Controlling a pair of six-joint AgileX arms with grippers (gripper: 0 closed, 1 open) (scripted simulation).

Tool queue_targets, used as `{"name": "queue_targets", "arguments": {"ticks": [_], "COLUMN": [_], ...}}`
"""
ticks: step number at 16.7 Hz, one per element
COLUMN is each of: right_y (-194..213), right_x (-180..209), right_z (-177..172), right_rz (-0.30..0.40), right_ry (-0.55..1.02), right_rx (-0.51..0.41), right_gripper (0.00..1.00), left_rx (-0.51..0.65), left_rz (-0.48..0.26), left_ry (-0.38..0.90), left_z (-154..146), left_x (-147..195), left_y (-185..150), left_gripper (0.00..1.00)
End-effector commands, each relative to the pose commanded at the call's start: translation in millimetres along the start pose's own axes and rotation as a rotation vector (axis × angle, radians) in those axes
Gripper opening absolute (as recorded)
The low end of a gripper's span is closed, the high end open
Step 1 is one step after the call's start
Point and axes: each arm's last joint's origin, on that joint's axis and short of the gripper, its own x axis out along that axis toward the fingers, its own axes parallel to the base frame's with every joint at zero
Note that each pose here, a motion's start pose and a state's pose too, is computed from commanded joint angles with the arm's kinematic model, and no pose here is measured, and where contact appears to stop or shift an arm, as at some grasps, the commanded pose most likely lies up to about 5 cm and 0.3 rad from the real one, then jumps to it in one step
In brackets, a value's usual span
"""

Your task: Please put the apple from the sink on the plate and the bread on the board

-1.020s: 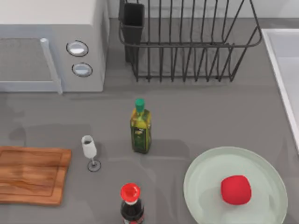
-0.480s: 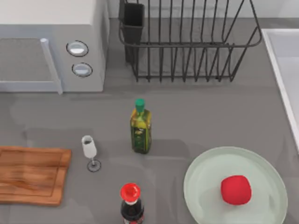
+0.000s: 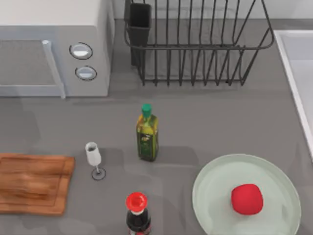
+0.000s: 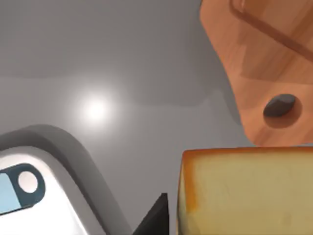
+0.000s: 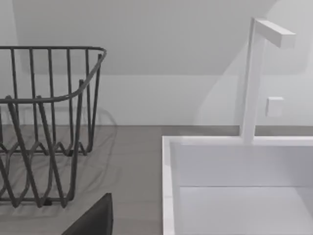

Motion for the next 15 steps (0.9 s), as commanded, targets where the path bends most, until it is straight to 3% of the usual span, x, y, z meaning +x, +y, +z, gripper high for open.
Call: {"name": "queue_targets", "arguments": {"ticks": [6, 9, 12, 15], "right_y": [0, 0, 0, 0], "right_x": [0, 0, 0, 0], "right_z": [0, 0, 0, 0], "right_rz": [0.000, 0.000, 0.000, 0.000], "right_ry": [0.000, 0.000, 0.000, 0.000], "right_rx": [0.000, 0.000, 0.000, 0.000], "right_gripper": [1.00, 1.00, 1.00, 1.00], "left_rx": [0.928, 1.334, 1.649, 1.865], "left_rz": [0.116, 0.190, 0.264, 0.325], "left_ry": [0.011, 0.038, 0.072, 0.102], "left_z": [14, 19, 23, 25], "left_x": [2, 5, 8, 11], "left_y": [-41, -62, -80, -95], "left_gripper": [0.00, 0.00, 0.00, 0.00]}}
